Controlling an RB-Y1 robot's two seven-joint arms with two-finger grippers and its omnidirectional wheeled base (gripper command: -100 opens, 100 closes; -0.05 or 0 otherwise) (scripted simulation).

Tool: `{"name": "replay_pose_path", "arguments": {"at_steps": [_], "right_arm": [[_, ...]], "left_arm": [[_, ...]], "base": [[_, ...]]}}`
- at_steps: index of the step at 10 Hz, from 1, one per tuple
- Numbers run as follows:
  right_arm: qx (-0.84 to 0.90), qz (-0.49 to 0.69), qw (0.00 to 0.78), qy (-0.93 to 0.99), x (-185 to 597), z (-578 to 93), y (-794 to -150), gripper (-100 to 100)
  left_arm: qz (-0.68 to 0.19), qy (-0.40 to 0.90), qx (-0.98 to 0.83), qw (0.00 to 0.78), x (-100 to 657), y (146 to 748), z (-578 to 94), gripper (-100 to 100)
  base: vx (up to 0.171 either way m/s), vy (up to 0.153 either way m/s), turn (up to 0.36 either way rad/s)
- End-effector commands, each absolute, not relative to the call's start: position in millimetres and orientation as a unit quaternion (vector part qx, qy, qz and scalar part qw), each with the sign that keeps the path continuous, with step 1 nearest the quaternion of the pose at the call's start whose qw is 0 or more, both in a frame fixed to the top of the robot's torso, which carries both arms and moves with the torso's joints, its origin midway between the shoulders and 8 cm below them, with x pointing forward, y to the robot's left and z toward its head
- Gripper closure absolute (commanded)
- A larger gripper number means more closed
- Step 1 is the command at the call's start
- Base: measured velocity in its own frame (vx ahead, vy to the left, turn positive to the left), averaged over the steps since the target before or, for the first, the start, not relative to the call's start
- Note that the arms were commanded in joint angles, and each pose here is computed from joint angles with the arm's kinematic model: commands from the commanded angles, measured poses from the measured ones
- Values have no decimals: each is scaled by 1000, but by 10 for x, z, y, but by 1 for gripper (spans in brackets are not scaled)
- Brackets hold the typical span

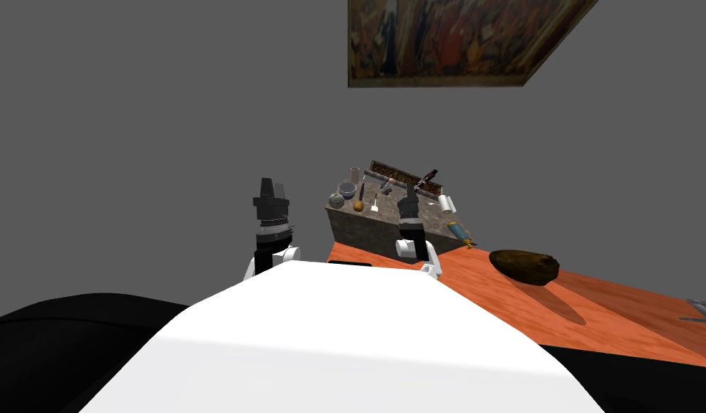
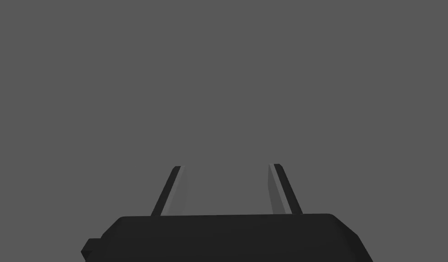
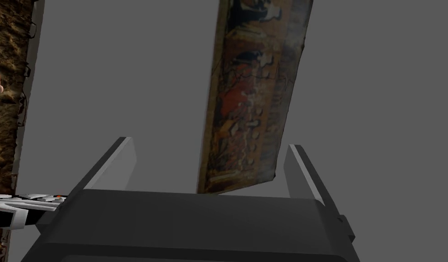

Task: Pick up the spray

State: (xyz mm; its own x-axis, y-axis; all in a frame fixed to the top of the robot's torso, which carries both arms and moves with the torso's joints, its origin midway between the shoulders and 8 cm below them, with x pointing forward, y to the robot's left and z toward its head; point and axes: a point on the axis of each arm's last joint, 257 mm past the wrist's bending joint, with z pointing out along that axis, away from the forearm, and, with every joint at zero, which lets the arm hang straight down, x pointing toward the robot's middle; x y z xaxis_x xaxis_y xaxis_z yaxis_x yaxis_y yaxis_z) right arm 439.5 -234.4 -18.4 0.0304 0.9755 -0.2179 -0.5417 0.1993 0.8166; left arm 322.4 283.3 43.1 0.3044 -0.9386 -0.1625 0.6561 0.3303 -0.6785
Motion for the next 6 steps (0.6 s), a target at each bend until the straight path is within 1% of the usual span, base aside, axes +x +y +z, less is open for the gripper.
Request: {"name": "replay_pose_path", "arguments": {"at_steps": [1,2,3,4,5,6], "right_arm": [[268,559,663,419,4568,-266,-2252,-100],[266,547,662,439,4701,-367,-2183,-100],[260,550,664,435,4728,-287,-2153,-100],[259,536,662,456,4871,-396,-2083,-100],[255,539,663,453,4886,-340,-2062,-100],[254,522,661,474,5023,-456,-1994,-100]], "left_arm": [[-520,278,-254,767,3224,2833,431,0],[-520,278,-254,767,3224,2833,431,0],[-520,278,-254,767,3224,2833,431,0],[-520,278,-254,767,3224,2833,431,0],[-520,278,-254,767,3224,2833,431,0],[-520,278,-254,767,3224,2833,431,0]], "base": [[-63,-20,51],[-111,-13,105],[-96,-12,38],[-92,-5,55],[-78,-13,30],[-84,-19,65]]}}
